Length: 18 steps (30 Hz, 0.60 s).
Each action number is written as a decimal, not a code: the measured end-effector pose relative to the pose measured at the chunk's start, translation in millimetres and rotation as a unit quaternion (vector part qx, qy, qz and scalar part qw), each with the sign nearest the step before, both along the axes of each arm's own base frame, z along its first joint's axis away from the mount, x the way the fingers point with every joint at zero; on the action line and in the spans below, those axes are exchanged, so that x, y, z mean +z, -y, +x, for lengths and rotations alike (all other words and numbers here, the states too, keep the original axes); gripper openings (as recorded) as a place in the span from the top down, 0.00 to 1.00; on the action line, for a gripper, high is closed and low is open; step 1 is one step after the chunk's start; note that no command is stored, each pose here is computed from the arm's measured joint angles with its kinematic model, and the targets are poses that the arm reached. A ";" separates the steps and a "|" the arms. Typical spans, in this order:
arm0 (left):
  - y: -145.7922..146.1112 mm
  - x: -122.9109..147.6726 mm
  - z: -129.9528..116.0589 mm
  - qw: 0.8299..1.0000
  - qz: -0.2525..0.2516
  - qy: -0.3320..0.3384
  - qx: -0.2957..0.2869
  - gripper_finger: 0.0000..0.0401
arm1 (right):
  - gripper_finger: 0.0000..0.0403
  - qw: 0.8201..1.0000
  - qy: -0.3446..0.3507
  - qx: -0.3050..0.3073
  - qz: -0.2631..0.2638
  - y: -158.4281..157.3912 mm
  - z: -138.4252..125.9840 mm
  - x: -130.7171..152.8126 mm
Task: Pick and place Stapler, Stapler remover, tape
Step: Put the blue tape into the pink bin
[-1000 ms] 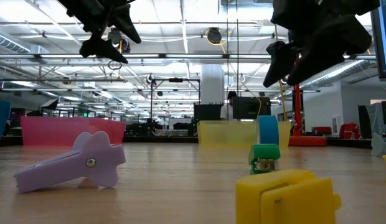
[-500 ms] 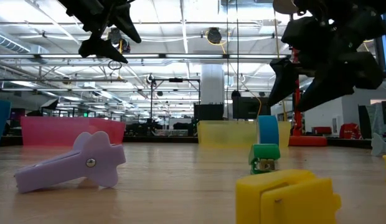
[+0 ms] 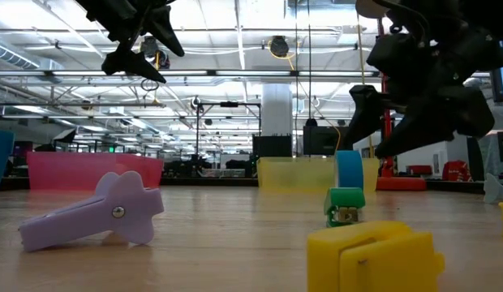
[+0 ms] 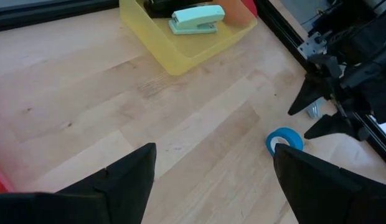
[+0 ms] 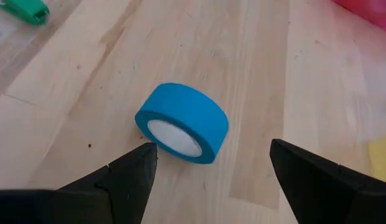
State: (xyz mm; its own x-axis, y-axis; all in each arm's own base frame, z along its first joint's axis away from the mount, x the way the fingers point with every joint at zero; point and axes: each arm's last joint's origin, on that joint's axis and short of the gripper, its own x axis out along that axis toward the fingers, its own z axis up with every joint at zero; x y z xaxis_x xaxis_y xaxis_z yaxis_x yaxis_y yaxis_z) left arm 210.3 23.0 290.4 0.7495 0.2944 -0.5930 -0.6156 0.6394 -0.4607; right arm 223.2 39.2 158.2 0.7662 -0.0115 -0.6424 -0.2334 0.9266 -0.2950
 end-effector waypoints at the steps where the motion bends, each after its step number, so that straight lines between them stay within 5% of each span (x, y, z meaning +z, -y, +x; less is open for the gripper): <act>1: 0.0 0.0 0.0 1.000 0.000 0.000 0.000 0.19 | 0.25 1.000 -0.001 0.002 -0.003 -0.3 1.6 -2.0; 18: 0.0 0.3 0.2 1.000 0.005 0.000 -0.004 0.22 | 0.25 1.000 0.024 0.005 -0.003 -3.3 17.0 -14.9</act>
